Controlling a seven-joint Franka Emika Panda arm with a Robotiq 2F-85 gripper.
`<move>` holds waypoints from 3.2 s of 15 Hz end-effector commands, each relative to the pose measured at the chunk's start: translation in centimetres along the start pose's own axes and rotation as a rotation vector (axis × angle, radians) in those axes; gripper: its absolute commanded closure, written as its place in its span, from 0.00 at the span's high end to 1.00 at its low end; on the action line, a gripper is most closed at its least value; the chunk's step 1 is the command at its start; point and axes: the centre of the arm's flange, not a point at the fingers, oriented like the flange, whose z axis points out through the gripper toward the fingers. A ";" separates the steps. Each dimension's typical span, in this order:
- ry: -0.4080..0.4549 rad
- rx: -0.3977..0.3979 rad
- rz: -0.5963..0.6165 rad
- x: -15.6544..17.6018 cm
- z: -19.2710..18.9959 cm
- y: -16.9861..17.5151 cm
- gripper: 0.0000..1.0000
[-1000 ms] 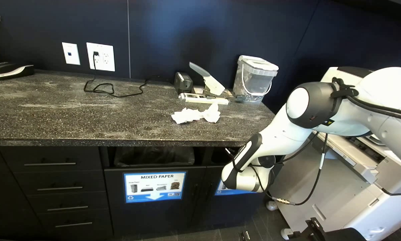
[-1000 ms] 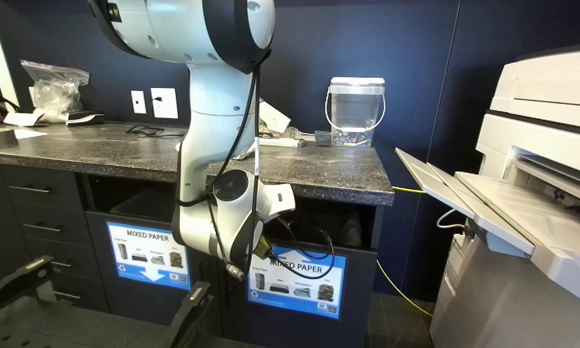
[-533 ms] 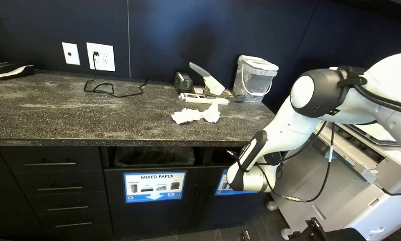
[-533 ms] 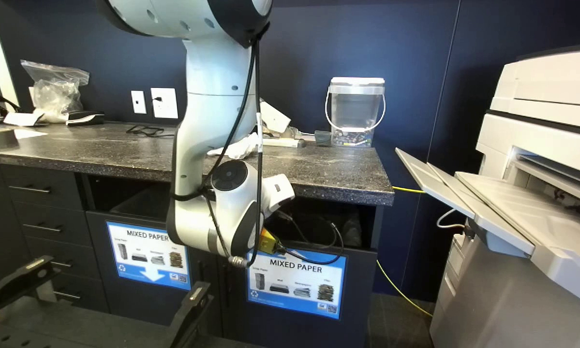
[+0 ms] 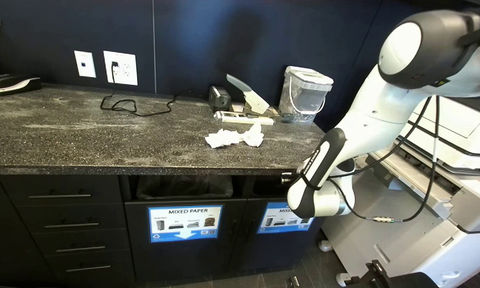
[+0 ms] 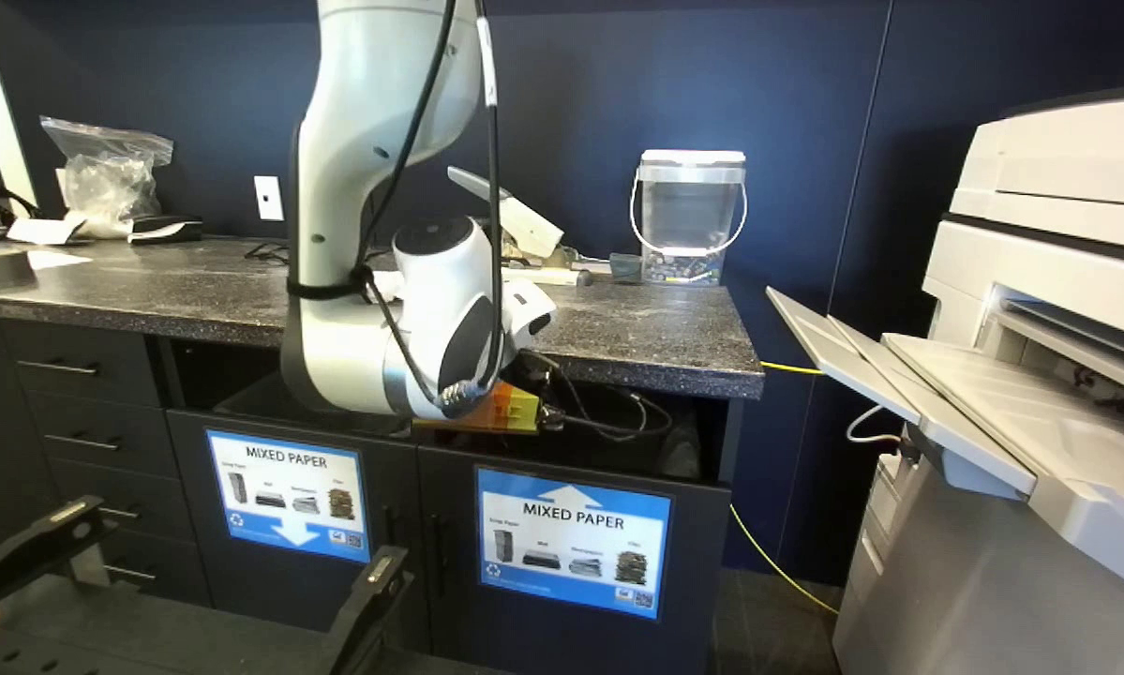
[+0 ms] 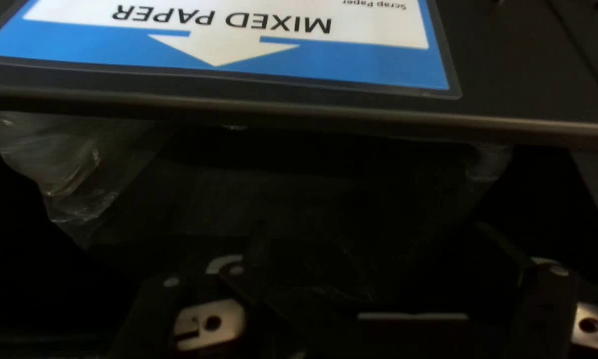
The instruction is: Place the papers on the counter inside the bin on the right
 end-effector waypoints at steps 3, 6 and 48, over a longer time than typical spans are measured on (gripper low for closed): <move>-0.102 0.092 -0.135 4.3 -10.7 -0.3 1.00; -0.089 0.124 -0.175 7.3 -14.5 -1.0 1.00; -0.381 -0.033 0.457 28.4 -1.7 -8.6 1.00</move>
